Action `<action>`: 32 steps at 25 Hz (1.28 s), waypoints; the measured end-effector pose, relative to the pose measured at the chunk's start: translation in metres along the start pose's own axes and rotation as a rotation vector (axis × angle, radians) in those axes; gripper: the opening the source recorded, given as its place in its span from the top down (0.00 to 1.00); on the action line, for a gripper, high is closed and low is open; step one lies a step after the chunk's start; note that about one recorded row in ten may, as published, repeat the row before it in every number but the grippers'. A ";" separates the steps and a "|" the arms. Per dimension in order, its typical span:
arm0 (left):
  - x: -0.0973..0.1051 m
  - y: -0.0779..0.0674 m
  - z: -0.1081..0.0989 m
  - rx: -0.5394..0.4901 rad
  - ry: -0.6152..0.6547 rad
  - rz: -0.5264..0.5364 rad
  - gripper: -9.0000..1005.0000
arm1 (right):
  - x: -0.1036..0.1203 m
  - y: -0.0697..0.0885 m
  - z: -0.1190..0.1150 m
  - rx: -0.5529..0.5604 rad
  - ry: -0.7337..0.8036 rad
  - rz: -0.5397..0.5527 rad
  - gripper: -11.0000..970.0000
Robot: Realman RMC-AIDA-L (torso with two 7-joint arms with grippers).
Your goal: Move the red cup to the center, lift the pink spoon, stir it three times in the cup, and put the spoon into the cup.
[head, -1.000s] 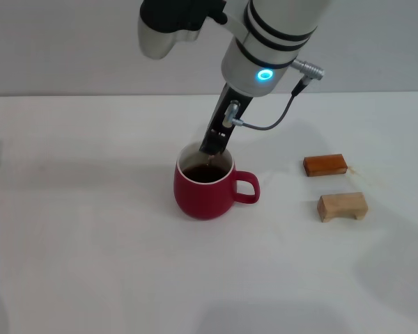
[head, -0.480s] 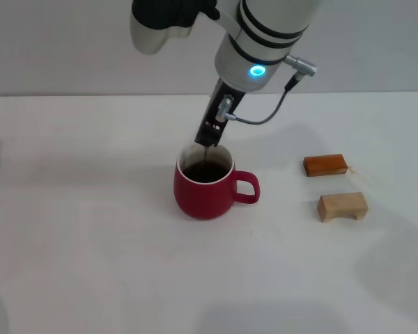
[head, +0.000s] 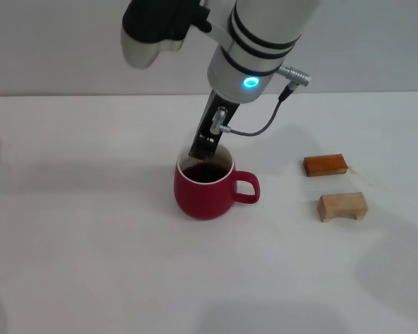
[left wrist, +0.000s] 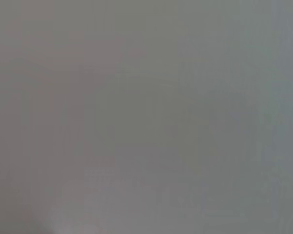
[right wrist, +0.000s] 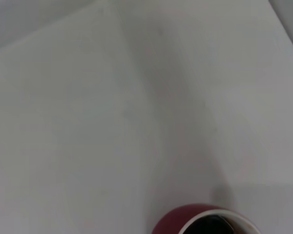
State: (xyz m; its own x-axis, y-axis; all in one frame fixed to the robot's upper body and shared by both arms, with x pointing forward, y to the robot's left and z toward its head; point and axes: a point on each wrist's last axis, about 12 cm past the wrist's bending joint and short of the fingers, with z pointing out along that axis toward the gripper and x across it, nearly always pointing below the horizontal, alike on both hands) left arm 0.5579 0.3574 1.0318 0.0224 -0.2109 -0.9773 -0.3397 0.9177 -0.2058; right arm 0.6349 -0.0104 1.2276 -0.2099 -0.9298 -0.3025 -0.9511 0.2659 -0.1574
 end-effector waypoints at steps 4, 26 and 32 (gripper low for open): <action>0.000 0.001 0.000 -0.001 0.000 0.000 0.16 | -0.002 0.000 0.000 0.010 -0.010 -0.004 0.78; 0.001 0.006 -0.002 -0.012 0.003 0.007 0.16 | 0.051 0.016 -0.006 0.369 -0.875 0.026 0.78; 0.002 0.007 -0.002 -0.015 0.009 0.014 0.16 | 0.105 0.022 0.002 0.578 -0.979 0.229 0.78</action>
State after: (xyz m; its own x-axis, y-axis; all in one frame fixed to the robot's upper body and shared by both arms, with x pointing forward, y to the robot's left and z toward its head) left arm 0.5532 0.3629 1.0289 0.0095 -0.2015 -0.9794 -0.3539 0.9154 -0.1917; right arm 0.5919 -0.1018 1.1907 0.1420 -0.3173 -0.9376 -0.6149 0.7140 -0.3347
